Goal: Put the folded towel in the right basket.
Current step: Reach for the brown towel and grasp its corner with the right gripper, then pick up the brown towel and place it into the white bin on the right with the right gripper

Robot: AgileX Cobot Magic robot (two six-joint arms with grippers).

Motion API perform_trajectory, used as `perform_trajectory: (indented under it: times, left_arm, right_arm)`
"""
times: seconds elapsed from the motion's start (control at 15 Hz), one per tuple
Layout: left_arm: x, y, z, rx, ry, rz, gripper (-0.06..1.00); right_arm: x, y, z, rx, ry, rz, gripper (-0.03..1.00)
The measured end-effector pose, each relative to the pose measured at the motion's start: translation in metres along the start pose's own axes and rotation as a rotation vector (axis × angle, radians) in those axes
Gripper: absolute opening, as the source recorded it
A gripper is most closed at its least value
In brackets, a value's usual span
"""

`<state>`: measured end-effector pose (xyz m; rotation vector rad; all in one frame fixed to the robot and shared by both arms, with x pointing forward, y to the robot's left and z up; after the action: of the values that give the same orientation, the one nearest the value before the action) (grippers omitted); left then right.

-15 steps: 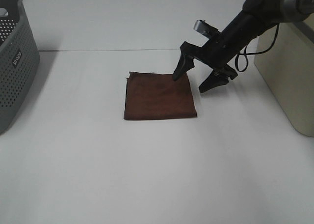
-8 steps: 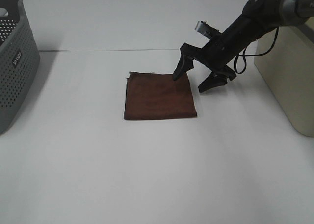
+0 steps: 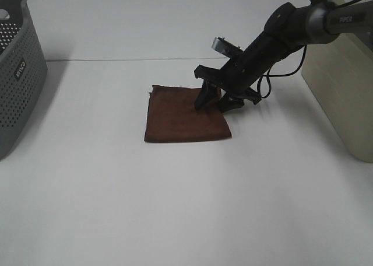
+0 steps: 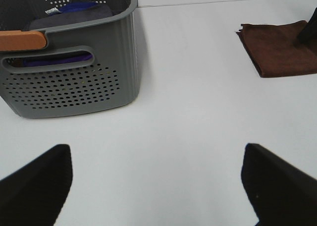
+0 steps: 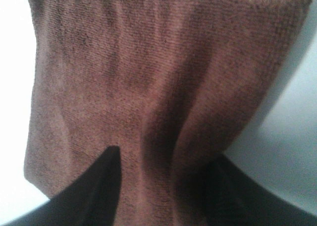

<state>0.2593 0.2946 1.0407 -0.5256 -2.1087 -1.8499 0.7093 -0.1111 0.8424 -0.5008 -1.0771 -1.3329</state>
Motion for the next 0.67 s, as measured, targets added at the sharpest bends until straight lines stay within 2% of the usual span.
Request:
perform_trajectory:
  times: [0.2, 0.27, 0.47, 0.67]
  left_arm:
    - [0.0, 0.0, 0.0, 0.0, 0.0, 0.0, 0.88]
    - [0.0, 0.0, 0.0, 0.0, 0.0, 0.0, 0.88]
    - [0.0, 0.0, 0.0, 0.0, 0.0, 0.0, 0.88]
    - [0.0, 0.0, 0.0, 0.0, 0.0, 0.0, 0.88]
  right_arm:
    - [-0.01, 0.001, 0.002, 0.007, -0.014, -0.017, 0.08]
    - [-0.01, 0.0, 0.002, 0.007, -0.014, -0.016, 0.02]
    - [-0.005, 0.001, 0.004, 0.015, -0.01, -0.01, 0.01]
    - [0.037, 0.007, 0.023, 0.103, -0.042, -0.008, 0.01]
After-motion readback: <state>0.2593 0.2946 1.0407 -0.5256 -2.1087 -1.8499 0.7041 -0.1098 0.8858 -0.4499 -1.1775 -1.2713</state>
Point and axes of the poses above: a point on each arm's last joint axis where the gripper is mounted, x pointing back along that axis away from the gripper, z along the wrist's bending axis when the last joint is at zero, y = z × x, the point moved 3 cm from there along -x, pointing out along that axis toward the gripper, and after that the axes turned 8 degrees about x, right-handed, at the moved point
